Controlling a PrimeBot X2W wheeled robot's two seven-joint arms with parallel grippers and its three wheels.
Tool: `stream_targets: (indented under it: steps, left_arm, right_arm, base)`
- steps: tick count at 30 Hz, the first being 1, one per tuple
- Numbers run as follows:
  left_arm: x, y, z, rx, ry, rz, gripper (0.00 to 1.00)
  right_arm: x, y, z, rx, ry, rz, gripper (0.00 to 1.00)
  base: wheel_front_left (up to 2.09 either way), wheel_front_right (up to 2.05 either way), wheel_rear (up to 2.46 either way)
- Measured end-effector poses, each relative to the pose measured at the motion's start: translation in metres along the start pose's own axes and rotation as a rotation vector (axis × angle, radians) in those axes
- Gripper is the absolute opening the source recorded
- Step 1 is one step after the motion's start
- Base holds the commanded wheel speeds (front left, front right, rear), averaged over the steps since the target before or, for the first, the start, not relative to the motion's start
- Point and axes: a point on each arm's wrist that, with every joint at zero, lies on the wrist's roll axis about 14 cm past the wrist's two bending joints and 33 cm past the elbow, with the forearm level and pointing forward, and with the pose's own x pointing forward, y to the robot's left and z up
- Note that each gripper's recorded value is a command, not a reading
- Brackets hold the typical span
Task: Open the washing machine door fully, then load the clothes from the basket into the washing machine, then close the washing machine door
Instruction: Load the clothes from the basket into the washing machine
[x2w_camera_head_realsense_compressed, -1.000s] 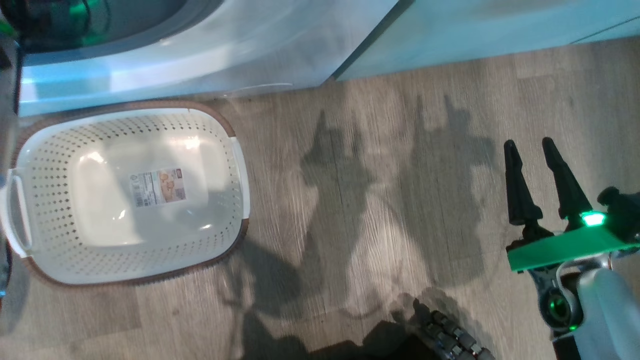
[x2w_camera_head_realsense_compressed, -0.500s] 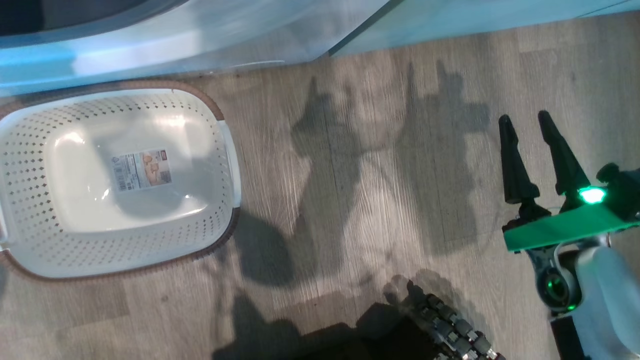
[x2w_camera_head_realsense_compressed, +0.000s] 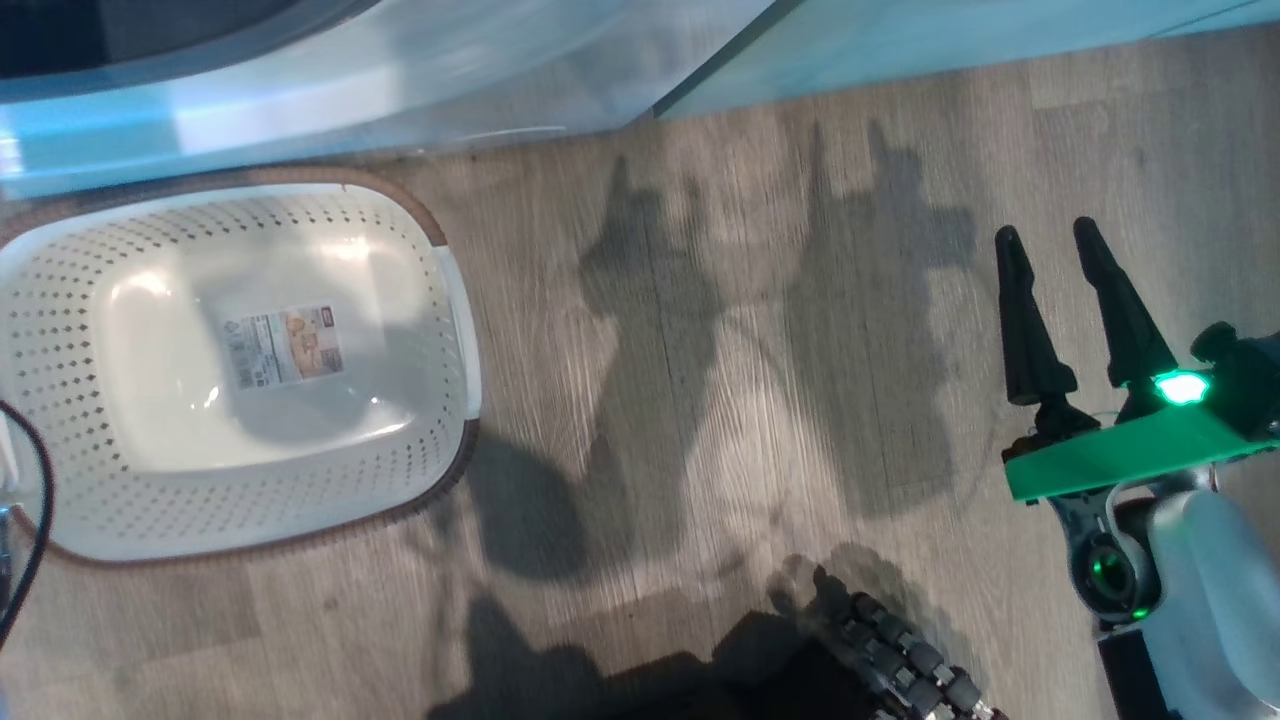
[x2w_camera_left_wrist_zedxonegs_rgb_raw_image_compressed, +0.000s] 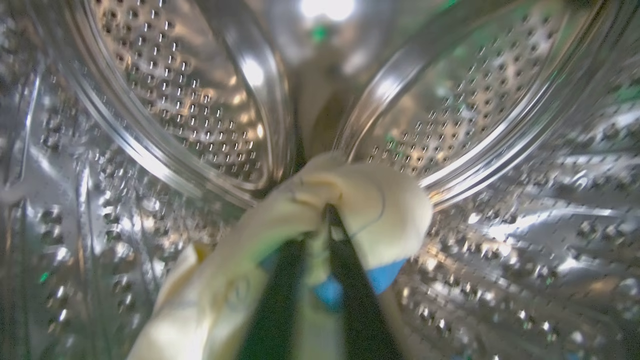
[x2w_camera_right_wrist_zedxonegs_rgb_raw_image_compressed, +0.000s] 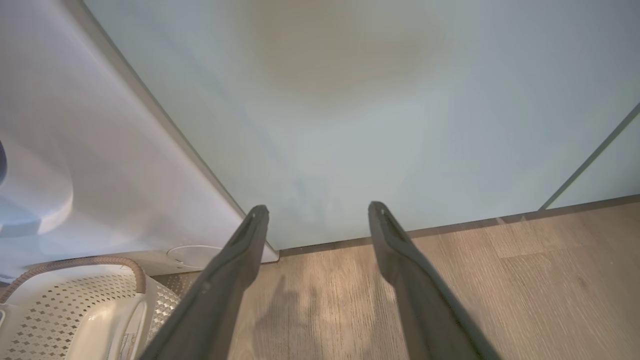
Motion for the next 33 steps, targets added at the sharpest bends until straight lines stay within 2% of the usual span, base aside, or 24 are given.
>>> stream_targets:
  steps: [8, 16, 20, 27, 33]
  left_arm:
    - [-0.019, -0.013, -0.023, 0.026, 0.151, -0.043, 1.0]
    - [-0.042, -0.03, -0.002, 0.045, 0.168, -0.072, 1.0]
    - [-0.063, -0.032, 0.002, 0.052, 0.18, -0.08, 1.0]
    - [-0.103, -0.038, 0.013, 0.0, 0.182, -0.102, 1.0]
    - [-0.143, -0.032, 0.014, 0.001, 0.188, -0.105, 1.0]
  right_arm:
    - [-0.005, 0.006, 0.015, 0.012, -0.039, 0.015, 1.0]
    - [-0.021, 0.011, 0.031, 0.034, -0.08, 0.027, 1.0]
    - [-0.033, 0.014, 0.034, 0.037, -0.088, 0.034, 1.0]
    - [-0.05, 0.014, 0.048, 0.049, -0.131, 0.041, 1.0]
    - [-0.064, 0.017, 0.056, 0.054, -0.156, 0.058, 1.0]
  base:
    - [0.0, 0.0, 0.0]
    - [0.0, 0.0, 0.0]
    - [0.0, 0.0, 0.0]
    - [0.0, 0.0, 0.0]
    - [0.0, 0.0, 0.0]
